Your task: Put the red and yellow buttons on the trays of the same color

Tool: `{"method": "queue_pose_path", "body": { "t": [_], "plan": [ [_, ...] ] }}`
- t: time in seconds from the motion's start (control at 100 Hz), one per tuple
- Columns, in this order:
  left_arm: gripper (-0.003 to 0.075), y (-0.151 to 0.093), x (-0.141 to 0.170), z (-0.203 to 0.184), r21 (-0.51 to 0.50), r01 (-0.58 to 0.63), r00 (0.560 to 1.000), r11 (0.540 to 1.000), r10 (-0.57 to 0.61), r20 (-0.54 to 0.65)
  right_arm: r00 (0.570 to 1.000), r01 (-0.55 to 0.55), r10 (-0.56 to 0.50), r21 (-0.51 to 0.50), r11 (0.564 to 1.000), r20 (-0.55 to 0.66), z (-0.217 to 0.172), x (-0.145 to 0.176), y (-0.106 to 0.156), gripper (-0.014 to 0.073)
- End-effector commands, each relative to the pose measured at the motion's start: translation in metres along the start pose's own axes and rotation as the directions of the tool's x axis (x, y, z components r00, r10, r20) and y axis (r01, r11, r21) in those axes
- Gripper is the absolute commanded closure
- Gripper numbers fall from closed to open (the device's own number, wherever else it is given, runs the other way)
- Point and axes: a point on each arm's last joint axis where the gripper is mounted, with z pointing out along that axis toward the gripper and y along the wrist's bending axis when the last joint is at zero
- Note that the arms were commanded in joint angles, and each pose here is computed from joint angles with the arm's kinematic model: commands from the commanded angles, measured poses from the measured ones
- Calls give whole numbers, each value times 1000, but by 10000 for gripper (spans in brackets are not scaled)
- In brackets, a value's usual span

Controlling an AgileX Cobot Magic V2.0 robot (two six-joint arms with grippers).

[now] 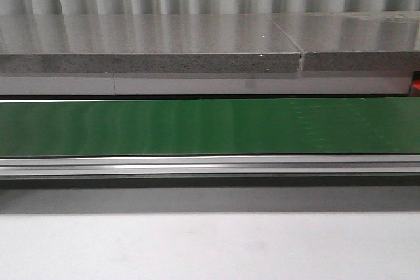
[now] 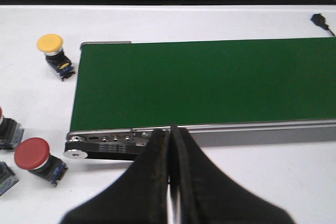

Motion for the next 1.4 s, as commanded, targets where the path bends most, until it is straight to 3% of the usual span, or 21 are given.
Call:
{"method": "queue_pose_path", "body": {
  "t": [0.0, 0.11, 0.21, 0.43, 0.52, 0.68, 0.85, 1.14, 1.39],
  "plan": [
    [740, 0, -27, 3, -22, 27, 997, 999, -25, 73, 997, 9, -9, 9, 1000, 72, -3, -12, -1, 661],
    [734, 0, -42, 19, -40, 27, 1000, 999, -27, 11, 998, 9, -9, 7, 1000, 62, -3, -11, -1, 661],
    [661, -2, -55, 34, -44, 24, 999, 999, -25, -30, 998, 9, -9, 6, 1000, 57, -3, -10, 0, 661],
    [278, 1, -73, 66, -75, 32, 993, 997, -40, -111, 998, 9, -9, 6, 1000, 58, -3, -10, 0, 661],
    [193, 8, -76, 75, -114, 52, 987, 992, -69, -148, 998, 9, -9, 6, 1000, 58, -3, -10, 0, 661],
    [212, 32, -77, 87, -223, 138, 962, 965, -184, -204, 998, 9, -9, 6, 1000, 58, -3, -10, 0, 661],
    [230, 64, -68, 101, -349, 202, 907, 915, -309, -286, 998, 9, -9, 6, 1000, 58, -3, -10, 0, 661],
    [230, 120, -48, 110, -505, 375, 776, 778, -561, -288, 998, 9, -9, 6, 1000, 58, -3, -10, 0, 661],
    [230, 159, -21, 133, -598, 408, 650, 690, -680, -340, 998, 9, -9, 6, 1000, 58, -3, -10, 0, 661]
  ]
}}
